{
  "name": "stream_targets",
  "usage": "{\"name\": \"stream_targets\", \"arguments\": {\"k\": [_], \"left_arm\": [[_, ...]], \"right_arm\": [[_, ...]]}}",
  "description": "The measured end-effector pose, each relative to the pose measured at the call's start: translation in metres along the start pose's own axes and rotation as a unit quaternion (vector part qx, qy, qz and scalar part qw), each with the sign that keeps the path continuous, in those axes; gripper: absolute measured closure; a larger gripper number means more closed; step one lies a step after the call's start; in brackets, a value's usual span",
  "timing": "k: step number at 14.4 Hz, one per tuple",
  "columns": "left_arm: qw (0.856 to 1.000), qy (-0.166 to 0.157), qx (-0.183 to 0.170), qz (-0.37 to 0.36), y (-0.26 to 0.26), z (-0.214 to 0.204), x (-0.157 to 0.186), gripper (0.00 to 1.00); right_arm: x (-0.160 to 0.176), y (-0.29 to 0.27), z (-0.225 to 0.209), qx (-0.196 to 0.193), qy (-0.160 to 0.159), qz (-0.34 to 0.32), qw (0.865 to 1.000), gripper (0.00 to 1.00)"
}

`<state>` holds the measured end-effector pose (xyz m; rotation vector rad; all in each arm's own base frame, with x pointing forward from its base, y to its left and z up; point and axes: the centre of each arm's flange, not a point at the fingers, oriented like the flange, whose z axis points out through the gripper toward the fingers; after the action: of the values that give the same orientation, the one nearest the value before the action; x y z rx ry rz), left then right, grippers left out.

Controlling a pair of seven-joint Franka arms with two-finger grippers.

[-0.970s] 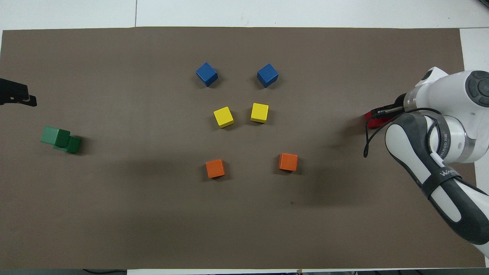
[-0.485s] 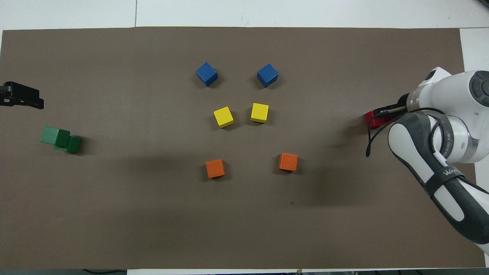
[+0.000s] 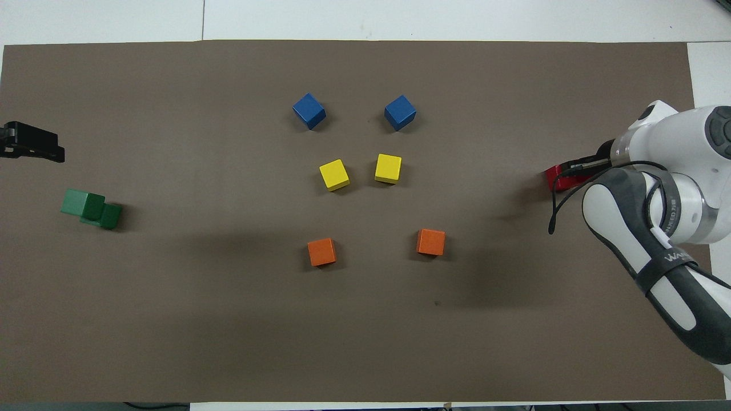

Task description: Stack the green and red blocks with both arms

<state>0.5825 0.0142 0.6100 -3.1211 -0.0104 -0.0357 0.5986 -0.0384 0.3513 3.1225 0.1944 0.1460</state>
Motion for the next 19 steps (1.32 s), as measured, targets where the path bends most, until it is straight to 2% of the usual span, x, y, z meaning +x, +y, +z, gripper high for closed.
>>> {"name": "stream_targets", "arguments": {"k": [19], "left_arm": [[1.0, 0.005, 0.0, 0.003, 0.004, 0.0028, 0.0026, 0.0]], "right_arm": [[0.0003, -0.0017, 0.0, 0.0, 0.0, -0.001, 1.0, 0.45]]}}
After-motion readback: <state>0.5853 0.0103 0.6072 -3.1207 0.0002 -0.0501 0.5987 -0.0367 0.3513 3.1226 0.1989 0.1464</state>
